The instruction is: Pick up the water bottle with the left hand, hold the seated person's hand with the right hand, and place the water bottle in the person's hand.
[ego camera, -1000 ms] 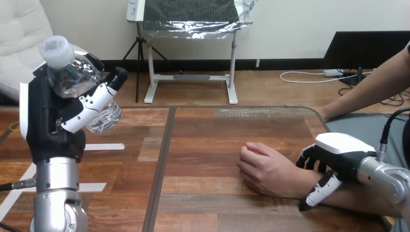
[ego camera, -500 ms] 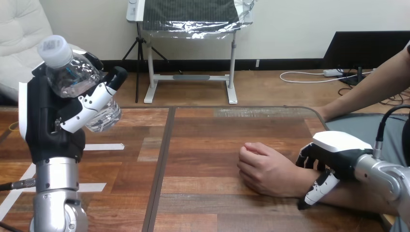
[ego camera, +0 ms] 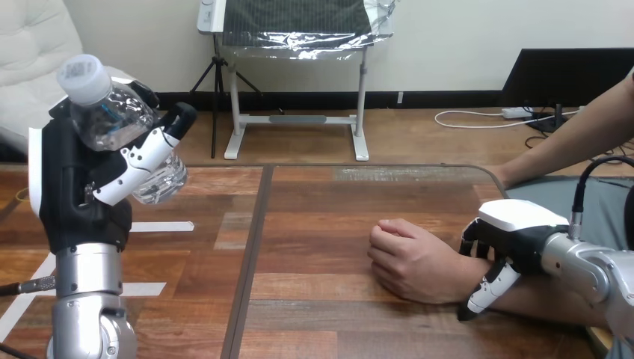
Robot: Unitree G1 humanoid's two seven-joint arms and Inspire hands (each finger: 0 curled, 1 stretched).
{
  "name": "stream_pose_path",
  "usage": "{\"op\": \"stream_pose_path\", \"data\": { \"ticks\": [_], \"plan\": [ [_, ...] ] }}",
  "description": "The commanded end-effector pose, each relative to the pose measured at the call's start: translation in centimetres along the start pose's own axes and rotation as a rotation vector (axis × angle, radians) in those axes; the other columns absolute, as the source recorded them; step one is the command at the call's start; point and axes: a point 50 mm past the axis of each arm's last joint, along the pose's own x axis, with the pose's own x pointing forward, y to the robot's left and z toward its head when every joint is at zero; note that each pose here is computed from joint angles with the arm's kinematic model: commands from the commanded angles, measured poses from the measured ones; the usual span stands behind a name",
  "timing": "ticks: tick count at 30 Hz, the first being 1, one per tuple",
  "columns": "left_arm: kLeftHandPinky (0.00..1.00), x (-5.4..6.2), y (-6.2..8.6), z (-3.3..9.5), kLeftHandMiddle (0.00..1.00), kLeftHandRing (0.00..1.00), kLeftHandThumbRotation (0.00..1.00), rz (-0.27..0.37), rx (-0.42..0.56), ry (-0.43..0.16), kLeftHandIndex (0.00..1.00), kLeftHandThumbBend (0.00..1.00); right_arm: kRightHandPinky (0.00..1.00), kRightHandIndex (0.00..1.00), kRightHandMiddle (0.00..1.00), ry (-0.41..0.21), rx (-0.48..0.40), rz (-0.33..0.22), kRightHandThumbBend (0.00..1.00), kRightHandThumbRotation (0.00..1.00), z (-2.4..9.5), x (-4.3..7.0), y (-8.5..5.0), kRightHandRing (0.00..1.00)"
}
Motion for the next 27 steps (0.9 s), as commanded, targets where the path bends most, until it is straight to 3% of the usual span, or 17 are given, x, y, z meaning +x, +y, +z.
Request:
{"op": "stream_pose_path", "data": {
  "ticks": [1, 17, 27],
  "plan": [
    [0.12, 1.31, -0.58, 1.76, 0.25, 0.17, 0.0, -0.006, -0.031, -0.105, 0.33, 0.63, 0.31, 0.59, 0.51, 0.03, -0.002, 0.26, 0.99, 0.33, -0.01, 0.06, 6.29, 0.41],
    [0.11, 1.39, -0.41, 1.85, 0.25, 0.17, 0.0, -0.011, -0.022, -0.119, 0.33, 0.6, 0.35, 0.59, 0.55, 0.058, 0.008, 0.338, 0.98, 0.34, -0.33, 0.03, 6.54, 0.47],
    [0.11, 1.43, -0.35, 1.82, 0.24, 0.17, 0.0, -0.005, -0.008, -0.123, 0.33, 0.58, 0.37, 0.57, 0.56, 0.094, 0.049, 0.383, 0.93, 0.28, -0.55, 0.04, 6.52, 0.48]
  ]
}}
